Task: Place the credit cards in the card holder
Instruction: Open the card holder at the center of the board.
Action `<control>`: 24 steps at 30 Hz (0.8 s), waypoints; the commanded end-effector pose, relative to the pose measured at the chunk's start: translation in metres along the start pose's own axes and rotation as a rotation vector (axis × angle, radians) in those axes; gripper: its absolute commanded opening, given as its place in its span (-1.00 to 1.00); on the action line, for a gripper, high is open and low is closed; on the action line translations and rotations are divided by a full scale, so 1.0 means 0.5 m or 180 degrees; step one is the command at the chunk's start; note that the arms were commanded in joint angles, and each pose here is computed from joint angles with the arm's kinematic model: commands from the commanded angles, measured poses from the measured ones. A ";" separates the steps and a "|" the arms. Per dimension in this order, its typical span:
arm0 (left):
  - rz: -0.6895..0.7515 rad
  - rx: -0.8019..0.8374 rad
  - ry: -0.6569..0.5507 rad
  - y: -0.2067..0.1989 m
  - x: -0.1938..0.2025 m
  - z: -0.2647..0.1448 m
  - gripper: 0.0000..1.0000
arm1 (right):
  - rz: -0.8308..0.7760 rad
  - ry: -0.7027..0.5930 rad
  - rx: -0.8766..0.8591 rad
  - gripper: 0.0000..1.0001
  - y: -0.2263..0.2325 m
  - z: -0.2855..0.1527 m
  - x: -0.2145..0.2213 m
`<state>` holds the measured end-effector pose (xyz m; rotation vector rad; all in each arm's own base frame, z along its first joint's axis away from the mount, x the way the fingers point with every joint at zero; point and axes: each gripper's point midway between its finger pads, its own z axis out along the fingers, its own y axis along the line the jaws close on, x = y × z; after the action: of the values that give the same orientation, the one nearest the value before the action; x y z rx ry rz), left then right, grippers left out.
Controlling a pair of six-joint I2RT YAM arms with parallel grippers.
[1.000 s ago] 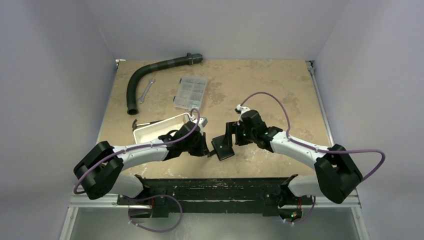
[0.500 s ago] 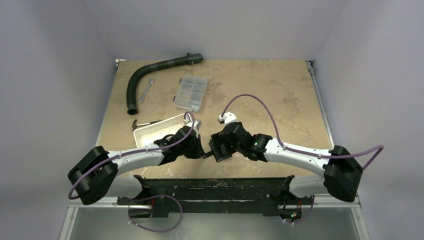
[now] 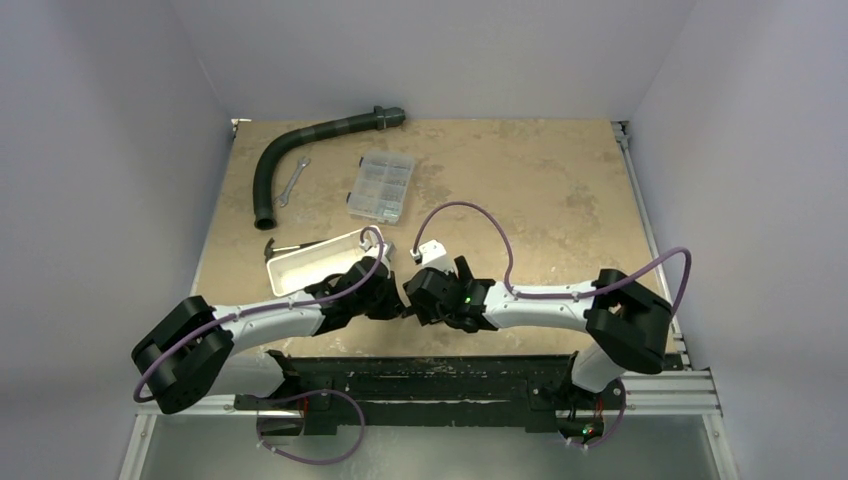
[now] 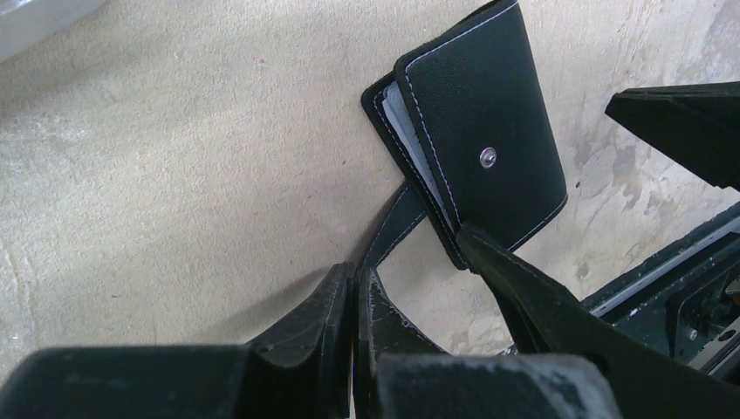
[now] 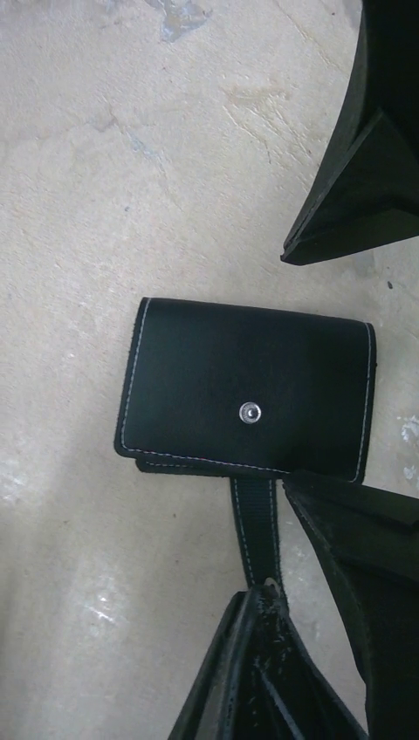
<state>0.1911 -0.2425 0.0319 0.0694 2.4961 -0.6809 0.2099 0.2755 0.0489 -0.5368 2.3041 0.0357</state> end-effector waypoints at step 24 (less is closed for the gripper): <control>-0.0042 0.0035 -0.0158 -0.004 -0.017 0.003 -1.00 | 0.0636 -0.0497 0.0126 0.13 -0.070 -0.057 -0.080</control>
<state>0.1926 -0.2418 0.0304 0.0472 2.4882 -0.6820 0.2182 0.2715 0.1002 -0.3426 2.1867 0.1046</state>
